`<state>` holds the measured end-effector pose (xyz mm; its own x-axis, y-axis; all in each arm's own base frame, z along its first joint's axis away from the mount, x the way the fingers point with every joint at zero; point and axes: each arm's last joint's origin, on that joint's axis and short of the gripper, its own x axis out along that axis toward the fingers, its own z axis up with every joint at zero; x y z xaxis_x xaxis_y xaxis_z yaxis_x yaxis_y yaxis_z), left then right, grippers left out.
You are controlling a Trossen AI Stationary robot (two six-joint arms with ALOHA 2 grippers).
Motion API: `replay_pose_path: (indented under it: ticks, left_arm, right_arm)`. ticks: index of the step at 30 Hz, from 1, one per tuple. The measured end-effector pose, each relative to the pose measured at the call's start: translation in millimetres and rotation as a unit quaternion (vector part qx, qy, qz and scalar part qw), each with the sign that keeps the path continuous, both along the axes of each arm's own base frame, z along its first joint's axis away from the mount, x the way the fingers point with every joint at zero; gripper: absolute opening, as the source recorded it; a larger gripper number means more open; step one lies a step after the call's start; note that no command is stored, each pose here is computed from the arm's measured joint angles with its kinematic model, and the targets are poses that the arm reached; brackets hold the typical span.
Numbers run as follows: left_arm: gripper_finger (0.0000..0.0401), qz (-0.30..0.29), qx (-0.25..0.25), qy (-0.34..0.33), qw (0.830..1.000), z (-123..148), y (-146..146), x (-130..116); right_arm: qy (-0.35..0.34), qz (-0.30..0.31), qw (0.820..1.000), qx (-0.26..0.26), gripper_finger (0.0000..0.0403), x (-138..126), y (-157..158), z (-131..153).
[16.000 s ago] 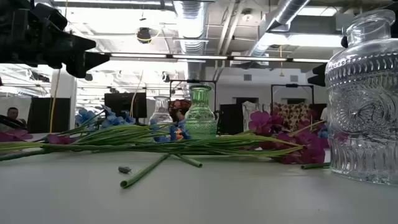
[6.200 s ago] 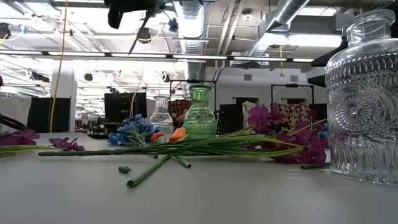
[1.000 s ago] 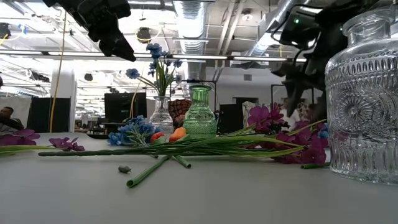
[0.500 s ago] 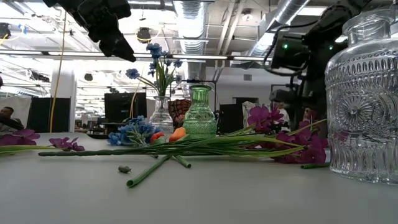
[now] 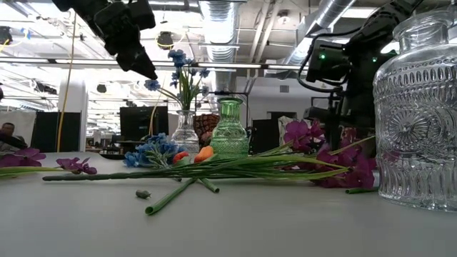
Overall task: Sort flowers into vase by color
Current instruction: Put the top violet flowers into the green vase
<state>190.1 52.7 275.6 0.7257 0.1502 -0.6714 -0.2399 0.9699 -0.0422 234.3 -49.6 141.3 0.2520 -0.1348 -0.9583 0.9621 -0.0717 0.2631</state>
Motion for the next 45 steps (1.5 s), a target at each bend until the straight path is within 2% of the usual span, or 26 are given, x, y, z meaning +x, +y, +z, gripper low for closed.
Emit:
replay_pose_path:
  ticks: [6, 11, 26, 32, 37, 45]
  left_arm:
    - [0.018, 0.003, 0.003, -0.003, 1.0, 0.9, 0.2, -0.1]
    - [0.018, 0.003, 0.003, -0.001, 1.0, 0.5, 0.2, -0.1]
    - [0.018, 0.004, 0.003, -0.001, 1.0, 0.4, 0.2, -0.2]
    - [0.018, 0.002, 0.006, 0.0, 1.0, 0.4, 0.2, -0.2]
    - [0.018, 0.002, 0.015, -0.011, 1.0, 5.1, -1.1, -5.4]
    - [0.018, 0.008, 0.017, -0.047, 0.999, 18.1, -5.7, -21.6]
  right_arm:
    - [0.004, -0.003, 1.0, 0.001, 0.0272, -0.5, -1.0, -1.0]
    - [0.009, -0.003, 1.0, 0.002, 0.0247, -1.3, -0.8, -1.4]
    - [0.014, 0.009, 1.0, 0.0, 0.0071, -2.3, -0.9, -2.5]
    - [0.012, 0.031, 0.999, -0.006, 0.002, -1.9, -0.9, -1.4]
    - [-0.001, 0.065, 0.998, -0.019, 0.0017, -2.2, -0.8, 8.3]
    - [-0.091, 0.106, 0.987, -0.076, 0.0019, 4.0, -2.8, 52.2]
